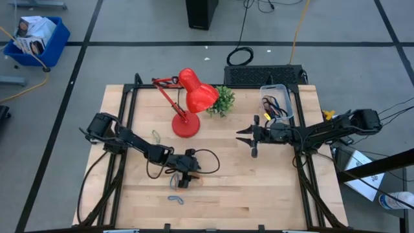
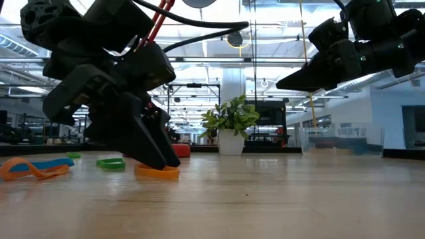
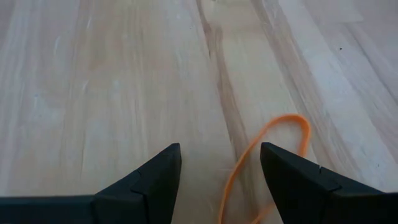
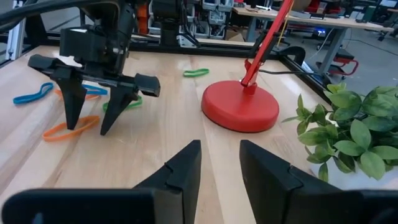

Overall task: Pick and place rubber bands into bin
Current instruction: Put the right orange rubber band into the transparent bin

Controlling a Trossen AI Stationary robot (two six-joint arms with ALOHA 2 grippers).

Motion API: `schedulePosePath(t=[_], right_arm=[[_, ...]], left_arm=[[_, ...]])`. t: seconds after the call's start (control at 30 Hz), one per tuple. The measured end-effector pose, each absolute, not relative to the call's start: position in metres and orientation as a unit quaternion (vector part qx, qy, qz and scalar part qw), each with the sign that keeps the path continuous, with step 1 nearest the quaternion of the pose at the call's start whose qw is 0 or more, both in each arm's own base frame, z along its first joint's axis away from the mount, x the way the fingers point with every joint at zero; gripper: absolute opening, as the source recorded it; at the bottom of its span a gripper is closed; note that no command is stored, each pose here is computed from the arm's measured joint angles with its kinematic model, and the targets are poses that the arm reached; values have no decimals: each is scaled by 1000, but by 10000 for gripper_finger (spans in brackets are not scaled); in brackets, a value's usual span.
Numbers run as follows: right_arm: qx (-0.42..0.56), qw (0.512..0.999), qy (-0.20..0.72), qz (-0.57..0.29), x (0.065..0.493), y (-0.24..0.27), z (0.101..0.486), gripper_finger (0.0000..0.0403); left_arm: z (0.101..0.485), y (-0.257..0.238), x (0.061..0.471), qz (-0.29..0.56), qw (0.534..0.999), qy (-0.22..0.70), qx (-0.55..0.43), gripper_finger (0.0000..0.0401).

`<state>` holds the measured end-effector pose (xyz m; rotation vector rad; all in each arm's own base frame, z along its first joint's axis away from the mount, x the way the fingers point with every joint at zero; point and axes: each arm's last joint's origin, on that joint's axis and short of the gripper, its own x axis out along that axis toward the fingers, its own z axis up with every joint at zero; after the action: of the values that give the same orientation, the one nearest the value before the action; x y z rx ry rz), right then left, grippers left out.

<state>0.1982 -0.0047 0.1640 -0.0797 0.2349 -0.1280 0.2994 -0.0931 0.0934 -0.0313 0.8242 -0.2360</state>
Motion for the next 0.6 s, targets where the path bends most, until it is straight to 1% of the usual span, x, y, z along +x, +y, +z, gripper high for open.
schedulePosePath(t=[0.13,0.4,0.6], right_arm=[[-40,990,117,-64,198,-5,164,105],[-41,990,117,-65,198,-5,164,105],[-41,990,117,-65,198,-5,164,105]], left_arm=[[93,-96,298,-114,909,402,-14,198],[92,-99,297,-112,906,407,-36,108],[91,-105,294,-114,901,416,-53,73]])
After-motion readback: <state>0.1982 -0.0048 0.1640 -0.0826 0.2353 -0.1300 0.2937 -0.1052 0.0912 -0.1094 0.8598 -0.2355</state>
